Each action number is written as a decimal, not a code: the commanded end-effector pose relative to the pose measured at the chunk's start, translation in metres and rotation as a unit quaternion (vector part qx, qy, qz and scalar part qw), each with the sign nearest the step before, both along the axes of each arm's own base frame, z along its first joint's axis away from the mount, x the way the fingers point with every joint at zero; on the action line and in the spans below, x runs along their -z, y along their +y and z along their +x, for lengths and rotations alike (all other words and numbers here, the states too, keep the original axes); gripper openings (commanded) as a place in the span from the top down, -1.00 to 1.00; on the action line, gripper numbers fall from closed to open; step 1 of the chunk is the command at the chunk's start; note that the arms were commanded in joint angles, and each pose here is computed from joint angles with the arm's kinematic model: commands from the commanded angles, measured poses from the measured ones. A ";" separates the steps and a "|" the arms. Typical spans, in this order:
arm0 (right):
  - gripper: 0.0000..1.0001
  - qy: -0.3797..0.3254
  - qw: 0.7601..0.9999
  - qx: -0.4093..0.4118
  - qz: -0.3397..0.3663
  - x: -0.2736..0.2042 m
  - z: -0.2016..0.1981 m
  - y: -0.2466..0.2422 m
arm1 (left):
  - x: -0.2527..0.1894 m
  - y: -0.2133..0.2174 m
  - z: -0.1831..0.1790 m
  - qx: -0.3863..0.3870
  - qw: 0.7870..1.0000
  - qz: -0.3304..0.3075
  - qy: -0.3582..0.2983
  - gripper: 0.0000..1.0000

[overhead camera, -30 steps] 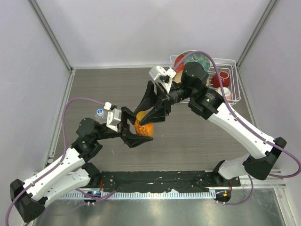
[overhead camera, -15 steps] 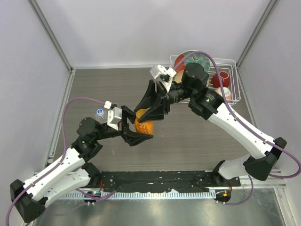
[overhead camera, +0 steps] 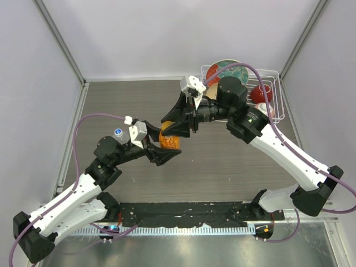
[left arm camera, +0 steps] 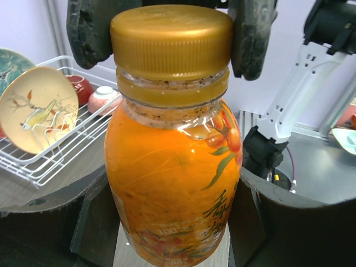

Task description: Screw on the bottle caps

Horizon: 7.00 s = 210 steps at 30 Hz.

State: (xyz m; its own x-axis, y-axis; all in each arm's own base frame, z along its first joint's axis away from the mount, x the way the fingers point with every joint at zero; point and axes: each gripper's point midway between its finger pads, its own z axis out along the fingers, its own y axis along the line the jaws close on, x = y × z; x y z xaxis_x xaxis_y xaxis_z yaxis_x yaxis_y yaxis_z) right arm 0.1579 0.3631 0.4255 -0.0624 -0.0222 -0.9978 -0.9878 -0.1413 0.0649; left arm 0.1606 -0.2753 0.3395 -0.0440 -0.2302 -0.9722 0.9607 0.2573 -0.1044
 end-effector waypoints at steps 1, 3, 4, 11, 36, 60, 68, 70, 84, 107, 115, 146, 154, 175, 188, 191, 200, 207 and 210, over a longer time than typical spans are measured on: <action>0.98 0.060 0.994 0.037 -0.081 0.048 0.000 -0.005 | -0.068 0.026 0.029 -0.104 0.988 -0.088 -0.065 1.00; 0.99 0.064 0.990 0.077 -0.096 0.060 0.013 -0.004 | -0.069 0.029 0.035 -0.122 0.986 -0.091 -0.063 1.00; 0.98 0.064 0.988 0.094 -0.101 0.063 0.019 -0.003 | -0.070 0.030 0.036 -0.126 0.986 -0.092 -0.065 1.00; 0.98 0.046 0.961 0.236 -0.139 0.093 0.049 -0.002 | -0.073 0.040 0.055 -0.181 0.977 -0.094 -0.069 1.00; 0.18 0.002 0.879 0.467 -0.099 0.067 0.066 0.001 | -0.066 0.054 0.073 -0.233 0.967 -0.085 -0.067 1.00; -0.65 -0.020 0.963 0.266 -0.029 -0.036 0.019 -0.050 | -0.047 0.018 0.016 -0.045 0.994 -0.043 -0.084 1.00; -0.67 -0.051 0.997 0.062 0.009 -0.063 -0.015 -0.084 | -0.037 0.006 -0.041 0.120 0.989 -0.011 -0.083 1.00; -0.64 -0.051 0.999 0.012 0.014 -0.066 -0.026 -0.081 | -0.035 0.005 -0.049 0.144 0.987 -0.006 -0.077 1.00; -0.47 0.002 0.982 -0.166 0.090 -0.074 -0.052 -0.055 | -0.026 -0.008 -0.063 0.195 0.979 0.003 -0.061 1.00; -0.31 0.039 0.981 -0.186 0.040 -0.030 -0.043 -0.024 | -0.043 -0.017 -0.055 0.185 0.981 -0.007 -0.064 1.00; -0.17 0.040 0.980 -0.192 0.039 -0.029 -0.047 -0.023 | -0.044 -0.017 -0.051 0.171 0.983 -0.013 -0.062 1.00; 0.98 0.061 0.966 0.186 -0.168 0.083 0.054 -0.017 | -0.067 0.013 0.028 -0.074 0.992 -0.064 -0.075 1.00; 0.98 0.062 0.907 0.378 -0.173 0.092 0.091 -0.029 | -0.065 0.023 0.039 -0.114 0.988 -0.070 -0.072 1.00; 0.97 0.004 0.742 0.642 -0.194 0.125 0.126 -0.038 | -0.070 0.050 0.078 -0.238 0.965 -0.078 -0.074 1.00; -0.39 0.068 0.810 0.576 -0.091 0.040 0.104 -0.021 | -0.065 0.046 0.070 -0.215 0.971 -0.075 -0.071 1.00; -0.62 0.084 0.842 0.529 -0.068 0.015 0.088 -0.017 | -0.069 0.050 0.073 -0.223 0.969 -0.080 -0.074 1.00; -0.80 0.063 0.894 0.438 -0.068 -0.022 0.059 -0.040 | -0.071 0.057 0.080 -0.248 0.963 -0.085 -0.063 1.00; -0.87 0.027 0.960 0.276 -0.047 -0.046 0.036 -0.057 | -0.070 0.047 0.074 -0.217 0.971 -0.074 -0.062 1.00; -0.87 0.027 0.978 0.204 -0.032 -0.056 0.028 -0.060 | -0.062 0.027 0.046 -0.124 0.989 -0.057 -0.062 1.00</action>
State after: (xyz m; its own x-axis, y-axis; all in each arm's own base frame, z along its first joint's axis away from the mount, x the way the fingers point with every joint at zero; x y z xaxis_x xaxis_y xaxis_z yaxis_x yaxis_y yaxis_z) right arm 0.2289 0.2962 0.4500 -0.2221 -0.0543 -0.9735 -0.8031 0.5764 0.1510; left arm 0.2407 -0.2319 0.3752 0.1256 -0.2902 -0.9487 0.7620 0.6406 -0.0950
